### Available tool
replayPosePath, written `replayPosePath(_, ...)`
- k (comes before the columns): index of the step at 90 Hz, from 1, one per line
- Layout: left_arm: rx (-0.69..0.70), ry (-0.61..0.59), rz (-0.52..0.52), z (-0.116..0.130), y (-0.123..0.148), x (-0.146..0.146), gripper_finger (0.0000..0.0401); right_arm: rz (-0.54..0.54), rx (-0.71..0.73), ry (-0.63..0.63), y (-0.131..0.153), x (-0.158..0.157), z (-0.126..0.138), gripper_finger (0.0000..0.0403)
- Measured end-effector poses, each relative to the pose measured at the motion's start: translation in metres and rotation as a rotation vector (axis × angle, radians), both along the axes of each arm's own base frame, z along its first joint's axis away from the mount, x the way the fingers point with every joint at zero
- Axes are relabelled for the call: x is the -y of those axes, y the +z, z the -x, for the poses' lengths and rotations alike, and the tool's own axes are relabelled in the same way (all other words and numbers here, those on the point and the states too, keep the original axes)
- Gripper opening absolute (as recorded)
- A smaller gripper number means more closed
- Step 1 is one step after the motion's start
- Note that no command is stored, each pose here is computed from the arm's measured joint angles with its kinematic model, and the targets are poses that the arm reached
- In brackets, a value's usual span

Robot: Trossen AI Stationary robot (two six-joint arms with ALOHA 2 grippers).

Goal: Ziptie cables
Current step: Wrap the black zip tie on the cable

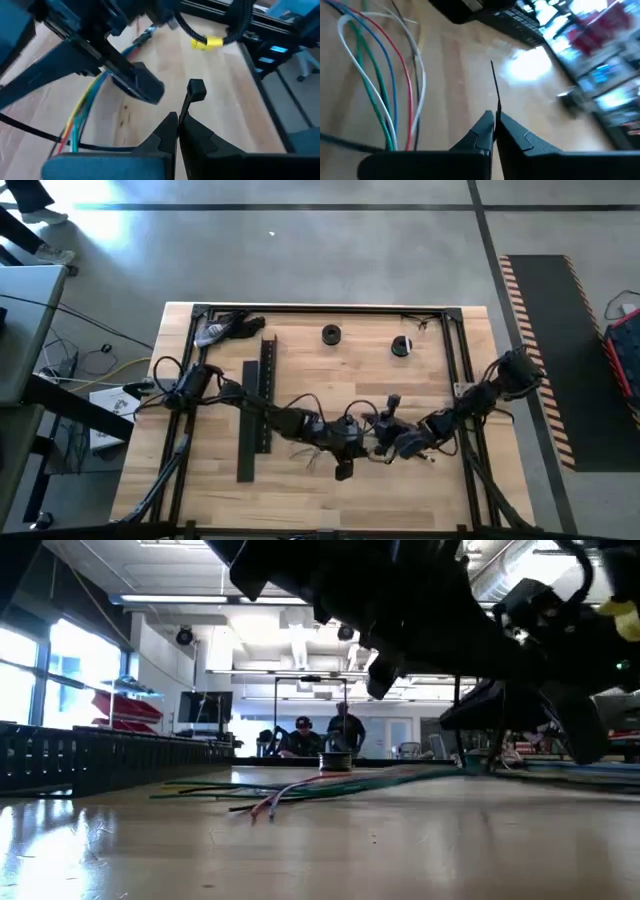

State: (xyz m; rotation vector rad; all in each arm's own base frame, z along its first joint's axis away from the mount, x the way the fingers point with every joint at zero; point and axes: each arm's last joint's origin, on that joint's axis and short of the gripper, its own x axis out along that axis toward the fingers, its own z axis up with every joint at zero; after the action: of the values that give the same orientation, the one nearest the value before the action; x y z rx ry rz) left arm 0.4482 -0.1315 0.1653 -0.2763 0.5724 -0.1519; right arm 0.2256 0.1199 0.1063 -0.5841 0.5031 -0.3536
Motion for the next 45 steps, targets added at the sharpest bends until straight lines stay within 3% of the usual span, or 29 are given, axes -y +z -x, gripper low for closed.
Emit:
replayPosePath(25,-0.023,-0.025,0.048,-0.002,-0.003,-0.004,0.0000,0.237,-0.096,0.123,0.014,-0.021,-0.007,0.0000)
replayPosePath(45,-0.038,-0.015,0.067,-0.002,-0.004,-0.006,0.0000,0.307,-0.142,0.139,0.015,-0.023,-0.008,0.0000)
